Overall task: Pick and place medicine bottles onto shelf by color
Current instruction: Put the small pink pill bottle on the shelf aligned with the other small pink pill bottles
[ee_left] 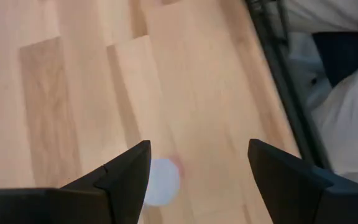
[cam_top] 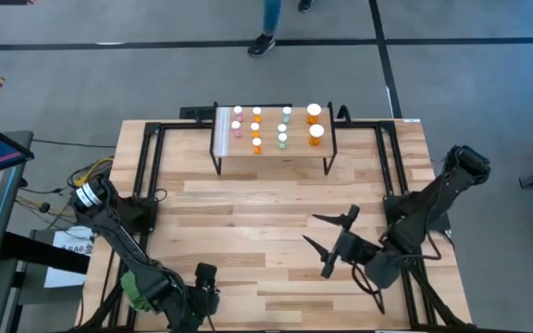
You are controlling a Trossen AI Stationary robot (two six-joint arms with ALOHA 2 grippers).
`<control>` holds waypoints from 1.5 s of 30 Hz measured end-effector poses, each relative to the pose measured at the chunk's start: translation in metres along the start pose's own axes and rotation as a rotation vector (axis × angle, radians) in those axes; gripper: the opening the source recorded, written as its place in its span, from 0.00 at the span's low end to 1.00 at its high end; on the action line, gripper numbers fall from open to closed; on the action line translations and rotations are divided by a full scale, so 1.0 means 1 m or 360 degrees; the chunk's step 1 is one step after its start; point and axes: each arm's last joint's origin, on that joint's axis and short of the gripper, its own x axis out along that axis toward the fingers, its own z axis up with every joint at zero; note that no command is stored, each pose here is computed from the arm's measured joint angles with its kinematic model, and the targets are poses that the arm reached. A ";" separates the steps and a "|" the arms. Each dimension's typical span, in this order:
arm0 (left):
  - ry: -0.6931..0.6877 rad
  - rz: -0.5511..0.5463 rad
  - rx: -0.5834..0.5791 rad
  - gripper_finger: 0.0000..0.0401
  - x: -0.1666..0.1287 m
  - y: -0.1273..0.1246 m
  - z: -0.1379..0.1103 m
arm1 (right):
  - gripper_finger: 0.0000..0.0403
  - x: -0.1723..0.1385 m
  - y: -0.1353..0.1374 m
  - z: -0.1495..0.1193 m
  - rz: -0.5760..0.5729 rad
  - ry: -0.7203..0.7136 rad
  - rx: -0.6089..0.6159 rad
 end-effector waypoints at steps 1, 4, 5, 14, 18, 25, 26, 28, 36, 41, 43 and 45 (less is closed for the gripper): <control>0.0010 0.0019 -0.0023 0.64 0.000 0.002 0.000 | 0.72 0.002 0.000 -0.001 -0.0009 0.0004 -0.0003; -0.0003 0.0015 -0.0071 0.63 -0.002 0.005 0.002 | 0.72 0.007 -0.002 0.000 -0.0026 0.0009 0.0013; -0.0008 0.0017 -0.0080 0.63 -0.002 0.006 0.004 | 0.72 0.009 -0.003 -0.001 -0.0007 0.0017 0.0023; 0.0202 0.0138 -0.0114 0.60 0.003 0.021 -0.008 | 0.72 0.013 -0.004 -0.003 0.0017 0.0048 0.0053; 0.0211 0.0057 -0.0150 0.60 0.011 0.023 -0.012 | 0.72 0.013 -0.004 -0.003 0.0020 0.0048 0.0057; 0.0189 0.0017 -0.0150 0.60 0.015 0.025 -0.013 | 0.72 0.013 -0.004 -0.003 0.0054 0.0054 0.0057; 0.0192 0.0013 -0.0150 0.59 0.016 0.025 -0.012 | 0.72 0.013 -0.003 -0.003 0.0054 0.0053 0.0058; 0.0208 0.0002 -0.0156 0.58 0.016 0.026 -0.012 | 0.72 0.013 -0.003 -0.003 0.0055 0.0054 0.0057; 0.0222 -0.0014 -0.0147 0.44 0.017 0.030 -0.010 | 0.72 0.013 -0.004 -0.003 0.0053 0.0054 0.0058; 0.0243 -0.0037 -0.0164 0.33 0.019 0.034 -0.009 | 0.72 0.013 -0.004 -0.003 0.0054 0.0054 0.0070; 0.0246 -0.0043 -0.0169 0.28 0.019 0.035 -0.007 | 0.72 0.013 -0.004 -0.003 0.0054 0.0054 0.0071; 0.0240 -0.0058 -0.0163 0.24 0.018 0.036 -0.004 | 0.72 0.013 -0.004 -0.003 0.0054 0.0054 0.0071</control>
